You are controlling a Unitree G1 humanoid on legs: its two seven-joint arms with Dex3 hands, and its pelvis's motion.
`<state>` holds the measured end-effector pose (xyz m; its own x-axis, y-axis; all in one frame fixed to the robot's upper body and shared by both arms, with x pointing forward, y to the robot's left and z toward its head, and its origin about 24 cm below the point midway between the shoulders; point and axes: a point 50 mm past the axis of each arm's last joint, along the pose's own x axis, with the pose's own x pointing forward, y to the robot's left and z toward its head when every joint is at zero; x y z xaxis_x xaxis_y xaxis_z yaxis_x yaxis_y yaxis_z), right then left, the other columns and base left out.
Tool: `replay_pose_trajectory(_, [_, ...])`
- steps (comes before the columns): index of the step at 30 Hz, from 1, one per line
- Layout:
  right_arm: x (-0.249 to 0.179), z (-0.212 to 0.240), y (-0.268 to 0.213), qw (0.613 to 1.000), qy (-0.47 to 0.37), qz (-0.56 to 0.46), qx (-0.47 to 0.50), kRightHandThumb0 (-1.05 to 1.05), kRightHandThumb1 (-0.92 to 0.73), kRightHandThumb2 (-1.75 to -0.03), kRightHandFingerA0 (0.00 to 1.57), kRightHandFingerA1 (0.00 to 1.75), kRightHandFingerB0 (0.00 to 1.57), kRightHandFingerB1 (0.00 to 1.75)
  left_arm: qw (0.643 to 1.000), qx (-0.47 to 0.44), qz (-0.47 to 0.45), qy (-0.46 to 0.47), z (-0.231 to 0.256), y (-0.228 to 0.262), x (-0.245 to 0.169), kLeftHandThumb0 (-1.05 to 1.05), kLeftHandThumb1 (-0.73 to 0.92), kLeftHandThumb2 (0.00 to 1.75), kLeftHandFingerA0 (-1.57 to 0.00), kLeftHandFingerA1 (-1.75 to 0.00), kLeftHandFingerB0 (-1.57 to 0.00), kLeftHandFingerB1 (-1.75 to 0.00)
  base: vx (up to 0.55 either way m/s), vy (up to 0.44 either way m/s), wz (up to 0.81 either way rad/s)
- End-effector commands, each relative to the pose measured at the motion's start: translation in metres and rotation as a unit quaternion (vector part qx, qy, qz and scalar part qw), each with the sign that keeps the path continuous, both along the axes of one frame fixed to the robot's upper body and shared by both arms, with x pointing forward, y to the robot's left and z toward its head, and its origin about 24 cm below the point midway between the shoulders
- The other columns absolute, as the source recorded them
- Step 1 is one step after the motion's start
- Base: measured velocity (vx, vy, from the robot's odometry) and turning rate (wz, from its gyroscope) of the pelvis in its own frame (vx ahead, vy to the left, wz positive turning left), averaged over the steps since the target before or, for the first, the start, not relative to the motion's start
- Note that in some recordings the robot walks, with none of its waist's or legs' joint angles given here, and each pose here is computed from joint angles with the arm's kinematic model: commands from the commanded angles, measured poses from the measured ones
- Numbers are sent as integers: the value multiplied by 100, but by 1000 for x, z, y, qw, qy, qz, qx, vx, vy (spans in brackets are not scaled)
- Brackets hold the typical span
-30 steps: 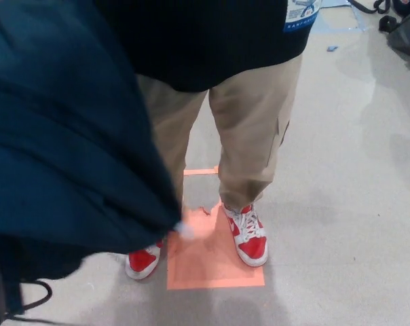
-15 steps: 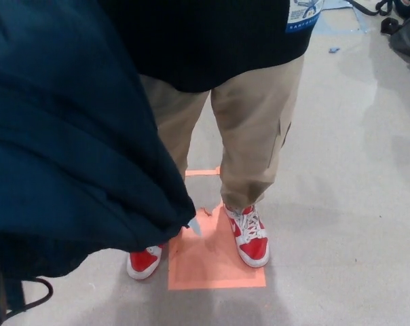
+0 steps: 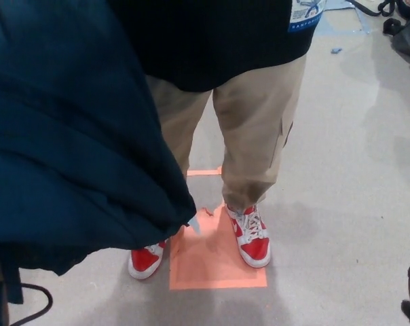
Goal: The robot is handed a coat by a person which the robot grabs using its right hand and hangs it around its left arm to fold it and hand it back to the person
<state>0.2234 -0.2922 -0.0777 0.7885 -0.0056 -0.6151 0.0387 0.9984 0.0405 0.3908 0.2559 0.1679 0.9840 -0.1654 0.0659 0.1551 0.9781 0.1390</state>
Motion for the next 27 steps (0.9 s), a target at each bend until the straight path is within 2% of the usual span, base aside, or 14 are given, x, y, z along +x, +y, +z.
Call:
replay_pose_trajectory(1, [-12, -6, -7, 997, 27, 7, -67, -100, -76, -106, 0, 5, 0, 0, 1000, -13, -19, -16, 9, -3, -2, -75, 64, 98, -5, -41, -3, -35, 0, 0, 0])
replay_pose_trajectory(7, [-20, -11, -8, 995, 54, 19, -78, -95, -74, -103, 0, 4, 0, 0, 999, -16, -29, -21, 8, -9, -4, -73, 62, 97, -8, -44, -1, -39, 0, 0, 0])
replay_pose_trajectory(8, [-20, -12, -7, 995, 54, 22, -82, -95, -75, -103, 0, 4, 0, 0, 999, -17, -29, -21, 7, -10, -4, -37, 48, 104, 0, -48, 0, -48, 0, 0, 0])
replay_pose_trajectory(10, [-21, -12, -7, 994, 53, 29, -92, -95, -76, -104, 0, 4, 0, 0, 999, -17, -30, -19, 6, -11, -4, -37, 47, 104, 0, -48, 0, -48, 0, 0, 0])
replay_pose_trajectory(11, [-21, -12, -7, 994, 53, 31, -95, -95, -76, -104, 0, 3, 0, 0, 999, -15, -31, -19, 6, -11, -4, -74, 80, 63, -16, -29, -13, -27, 0, 0, 0])
replay_pose_trajectory(12, [-21, -12, -7, 993, 54, 32, -98, -95, -76, -104, 0, 3, 0, 0, 999, -13, -33, -18, 6, -12, -4, -74, 80, 63, -16, -29, -13, -27, 0, 0, 0])
replay_pose_trajectory(13, [-22, -13, -6, 992, 62, 35, -101, -96, -76, -105, 0, 3, 0, 0, 999, -18, -33, -19, 6, -13, -5, -37, 48, 104, 0, -48, 0, -47, 0, 0, 0])
replay_pose_trajectory(20, [-24, -15, -5, 992, 68, 36, -105, -95, -75, -103, 0, 4, 0, 0, 999, -18, -37, -21, 6, -12, -7, -36, 49, 105, 0, -48, 0, -48, 0, 0, 0])
replay_pose_trajectory(21, [-24, -15, -5, 992, 69, 35, -103, -95, -75, -103, 0, 4, 0, 0, 999, -19, -37, -20, 6, -12, -7, -77, 62, 96, -10, -44, -5, -40, 0, 0, 0])
replay_pose_trajectory(23, [-24, -15, -6, 991, 75, 36, -108, -95, -75, -104, 0, 4, 0, 0, 999, -14, -37, -16, 6, -12, -7, -74, 62, 97, -6, -41, -6, -39, 0, 0, 0])
replay_pose_trajectory(24, [-24, -15, -6, 991, 75, 36, -109, -95, -75, -104, 0, 4, 0, 0, 999, -11, -37, -15, 6, -11, -7, -80, 65, 98, -3, -39, -2, -37, 0, 0, 0])
replay_pose_trajectory(25, [-24, -15, -7, 991, 76, 36, -107, -95, -75, -103, 0, 3, 0, 0, 999, -7, -35, -15, 6, -11, -7, -75, 63, 97, -6, -42, -4, -40, 0, 0, 0])
replay_pose_trajectory(26, [-24, -15, -7, 991, 75, 33, -106, -95, -74, -103, 0, 3, 0, 0, 999, -6, -35, -15, 7, -11, -7, -85, 68, 97, -3, -39, -1, -37, 0, 0, 0])
replay_pose_trajectory(27, [-24, -15, -7, 991, 75, 36, -107, -95, -75, -103, 0, 4, 0, 0, 999, -6, -36, -16, 7, -12, -7, -82, 65, 96, -9, -42, -8, -39, 0, 0, 0])
